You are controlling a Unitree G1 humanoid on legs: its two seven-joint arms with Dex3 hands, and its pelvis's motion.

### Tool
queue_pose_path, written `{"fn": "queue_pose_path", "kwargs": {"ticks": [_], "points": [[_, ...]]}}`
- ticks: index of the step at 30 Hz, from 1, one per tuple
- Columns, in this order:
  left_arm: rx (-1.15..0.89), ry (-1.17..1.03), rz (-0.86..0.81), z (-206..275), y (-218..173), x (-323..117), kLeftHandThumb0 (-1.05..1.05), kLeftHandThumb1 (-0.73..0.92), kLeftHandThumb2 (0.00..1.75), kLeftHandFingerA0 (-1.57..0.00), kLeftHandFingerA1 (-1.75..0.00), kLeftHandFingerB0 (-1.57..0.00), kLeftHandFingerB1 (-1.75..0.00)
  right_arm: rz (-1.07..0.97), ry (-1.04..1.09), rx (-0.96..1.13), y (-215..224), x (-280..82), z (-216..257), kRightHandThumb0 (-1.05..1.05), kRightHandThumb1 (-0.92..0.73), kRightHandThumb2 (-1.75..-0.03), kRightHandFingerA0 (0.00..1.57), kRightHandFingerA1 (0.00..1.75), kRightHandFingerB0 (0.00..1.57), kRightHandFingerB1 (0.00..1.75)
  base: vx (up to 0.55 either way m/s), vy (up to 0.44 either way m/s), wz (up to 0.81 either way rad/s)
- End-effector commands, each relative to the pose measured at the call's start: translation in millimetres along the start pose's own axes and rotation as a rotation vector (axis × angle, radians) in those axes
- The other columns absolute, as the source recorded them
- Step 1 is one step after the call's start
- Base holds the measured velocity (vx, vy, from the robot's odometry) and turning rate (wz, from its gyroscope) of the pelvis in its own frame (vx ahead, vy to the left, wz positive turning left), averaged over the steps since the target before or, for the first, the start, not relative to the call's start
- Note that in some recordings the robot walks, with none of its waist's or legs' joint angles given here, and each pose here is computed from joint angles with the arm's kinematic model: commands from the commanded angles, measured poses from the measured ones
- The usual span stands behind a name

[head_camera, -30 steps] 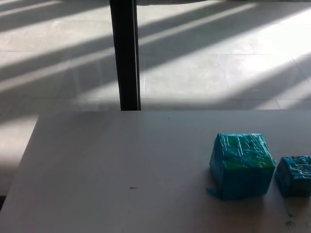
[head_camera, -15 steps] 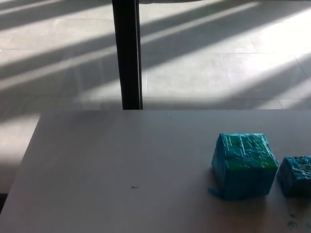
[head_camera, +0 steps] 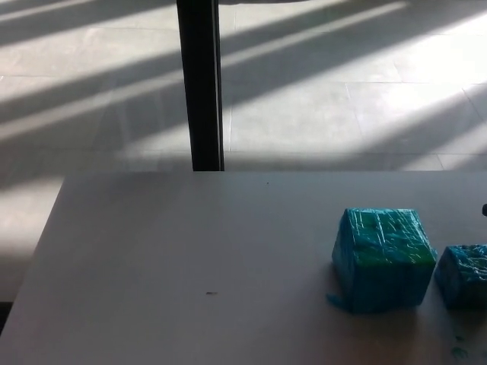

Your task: The robot uses its right hand to pick up the small cube kept on the middle on the desk and place it on the bigger cube kept next to it

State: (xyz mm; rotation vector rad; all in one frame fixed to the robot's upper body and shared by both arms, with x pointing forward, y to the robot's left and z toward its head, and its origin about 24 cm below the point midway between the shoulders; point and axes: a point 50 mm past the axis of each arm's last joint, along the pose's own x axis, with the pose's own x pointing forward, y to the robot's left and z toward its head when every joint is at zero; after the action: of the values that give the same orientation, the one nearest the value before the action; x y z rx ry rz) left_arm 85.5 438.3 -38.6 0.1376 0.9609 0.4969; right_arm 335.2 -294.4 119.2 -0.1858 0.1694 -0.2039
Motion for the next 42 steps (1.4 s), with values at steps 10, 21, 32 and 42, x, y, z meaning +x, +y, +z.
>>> {"fn": "queue_pose_path", "kwargs": {"ticks": [10,21,32,42], "points": [[-0.018,-0.005,0.023,2.2,7.1,-2.1,-0.82,0.78,0.64,-0.34,-0.53,-0.37,-0.42,0.09,-0.02,-0.543,3.3,9.8,4.2,-0.97,-0.59,-0.89,0.0,0.07,0.0,0.0,0.0,0.0,0.0],[0.013,-0.009,0.026,5.1,9.9,-3.0,-0.85,0.79,0.64,-0.38,-0.55,-0.37,-0.42,0.193,-0.086,-0.878,40.2,3.0,-1.1,-0.96,-0.57,-0.93,0.0,0.13,0.0,0.0,0.0,0.0,0.0],[-0.031,-0.016,0.02,5.4,9.9,-3.1,-0.85,0.76,0.63,-0.36,-0.56,-0.38,-0.44,0.317,-0.056,-1.061,47.6,-7.6,-10.5,-0.98,-0.59,-0.92,0.0,0.09,0.08,0.03,0.0,0.0,0.0],[0.009,-0.024,0.03,7.5,10.7,-3.2,-0.88,0.66,0.75,-0.37,-0.58,-0.35,-0.46,0.359,0.043,-1.116,37.4,-4.8,-17.8,-0.79,-0.48,-0.75,0.0,0.0,0.08,0.23,0.0,0.0,0.0]]}}
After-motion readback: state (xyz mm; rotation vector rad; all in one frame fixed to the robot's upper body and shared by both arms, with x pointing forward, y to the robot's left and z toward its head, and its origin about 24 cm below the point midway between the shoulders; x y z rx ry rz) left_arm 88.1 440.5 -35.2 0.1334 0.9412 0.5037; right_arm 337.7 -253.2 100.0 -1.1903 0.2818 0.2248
